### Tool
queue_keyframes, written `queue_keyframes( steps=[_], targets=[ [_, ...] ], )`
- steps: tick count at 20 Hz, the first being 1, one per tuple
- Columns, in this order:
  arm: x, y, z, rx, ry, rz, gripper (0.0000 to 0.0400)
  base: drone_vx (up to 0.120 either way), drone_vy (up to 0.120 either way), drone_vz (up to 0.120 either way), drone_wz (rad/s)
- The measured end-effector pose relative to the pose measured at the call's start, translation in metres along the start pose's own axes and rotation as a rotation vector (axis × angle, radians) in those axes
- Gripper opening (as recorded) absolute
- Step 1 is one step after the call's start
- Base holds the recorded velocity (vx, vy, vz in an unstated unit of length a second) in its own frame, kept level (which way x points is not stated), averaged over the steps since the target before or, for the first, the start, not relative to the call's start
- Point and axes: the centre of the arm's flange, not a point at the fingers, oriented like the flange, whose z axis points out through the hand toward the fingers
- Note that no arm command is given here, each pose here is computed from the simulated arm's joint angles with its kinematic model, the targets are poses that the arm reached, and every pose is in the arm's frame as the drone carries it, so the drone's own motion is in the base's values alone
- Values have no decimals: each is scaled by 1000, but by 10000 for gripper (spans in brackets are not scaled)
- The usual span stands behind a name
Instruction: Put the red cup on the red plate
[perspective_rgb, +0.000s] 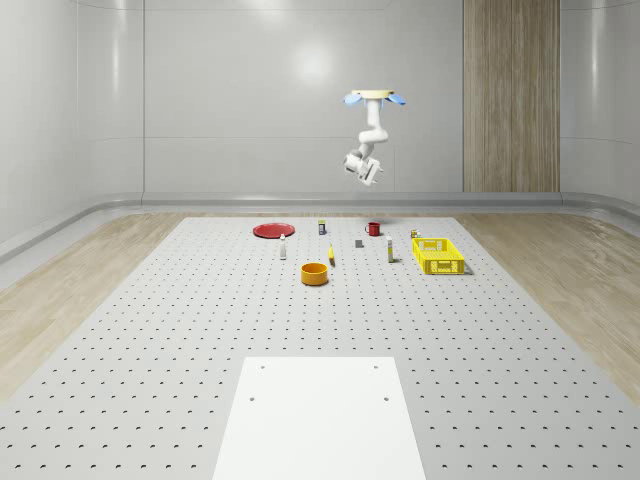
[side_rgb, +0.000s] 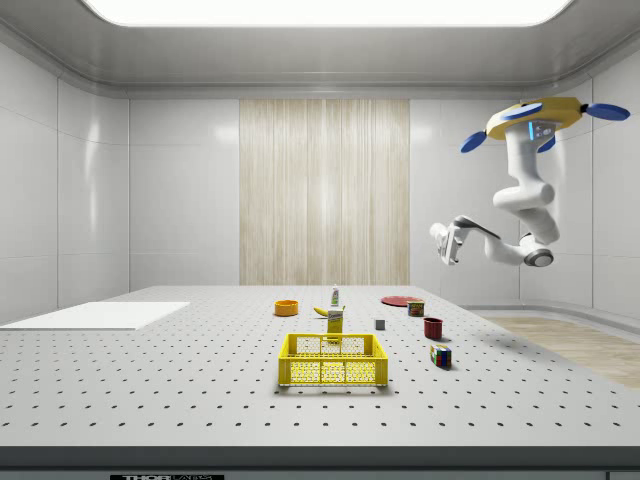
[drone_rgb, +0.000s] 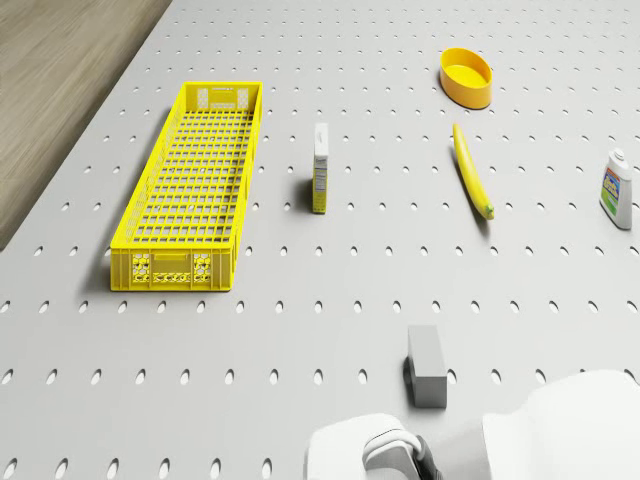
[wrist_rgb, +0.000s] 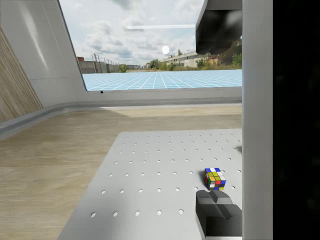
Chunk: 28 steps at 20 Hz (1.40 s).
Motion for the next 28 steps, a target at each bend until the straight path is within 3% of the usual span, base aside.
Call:
queue_keyframes(
  steps=[4, 9, 15, 28],
  targets=[
    [-30, -30, 10, -315, 316, -11, 400, 0, 40, -120, 0],
    [-47, -46, 24, -510, 516, -19, 400, 0, 40, -120, 0],
    [-54, -52, 33, -598, 610, -23, 400, 7, 53, -120, 0],
    [-57, -55, 37, -639, 653, -25, 400, 108, 0, -120, 0]
  ],
)
